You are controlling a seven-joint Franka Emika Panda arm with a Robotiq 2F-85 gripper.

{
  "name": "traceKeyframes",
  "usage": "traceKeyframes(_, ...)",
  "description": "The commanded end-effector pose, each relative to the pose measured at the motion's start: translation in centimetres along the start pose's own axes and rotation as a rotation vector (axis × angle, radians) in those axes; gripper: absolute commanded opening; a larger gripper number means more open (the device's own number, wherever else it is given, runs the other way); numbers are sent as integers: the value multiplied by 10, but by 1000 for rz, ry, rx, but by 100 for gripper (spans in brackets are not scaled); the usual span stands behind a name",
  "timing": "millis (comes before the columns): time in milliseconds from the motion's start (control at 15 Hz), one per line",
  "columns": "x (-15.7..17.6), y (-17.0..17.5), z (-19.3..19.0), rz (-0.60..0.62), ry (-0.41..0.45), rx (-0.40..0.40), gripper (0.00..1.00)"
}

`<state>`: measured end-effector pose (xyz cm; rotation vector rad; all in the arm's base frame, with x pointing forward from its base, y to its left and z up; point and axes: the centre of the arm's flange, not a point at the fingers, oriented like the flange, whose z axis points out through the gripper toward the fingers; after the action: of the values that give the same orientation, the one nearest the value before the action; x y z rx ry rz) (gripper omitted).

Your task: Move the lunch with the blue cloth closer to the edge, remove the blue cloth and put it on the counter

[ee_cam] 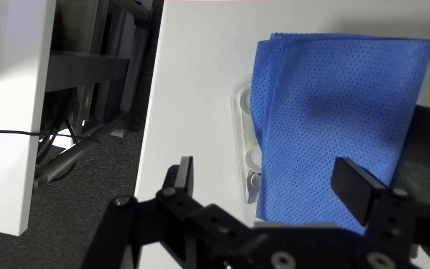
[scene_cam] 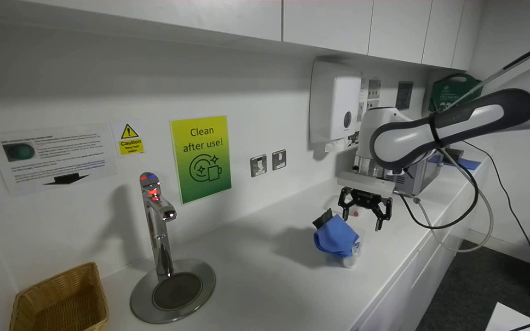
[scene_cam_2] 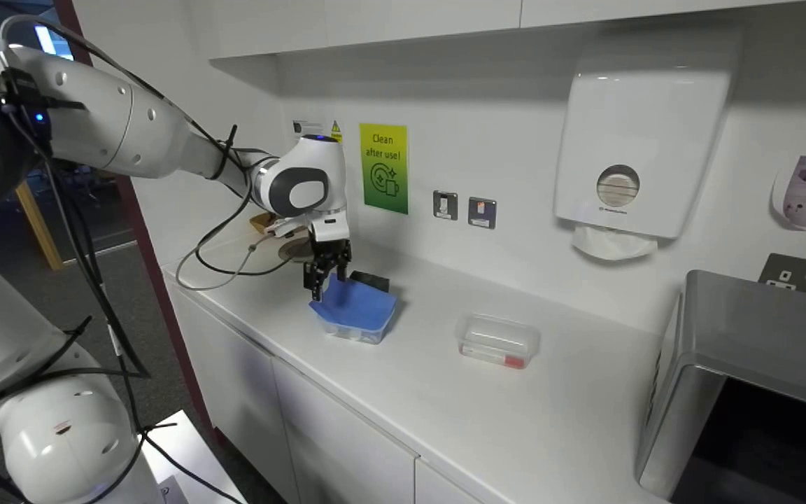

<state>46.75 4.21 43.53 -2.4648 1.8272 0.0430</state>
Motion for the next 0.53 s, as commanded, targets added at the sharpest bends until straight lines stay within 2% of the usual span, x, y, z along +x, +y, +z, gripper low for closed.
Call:
traceKeyframes(0, 5, -1, 0, 29, -32, 5, 100)
traceKeyframes(267, 24, -6, -3, 139, -81, 13, 100)
traceKeyframes(467, 32, -6, -10, 133, -82, 6, 100)
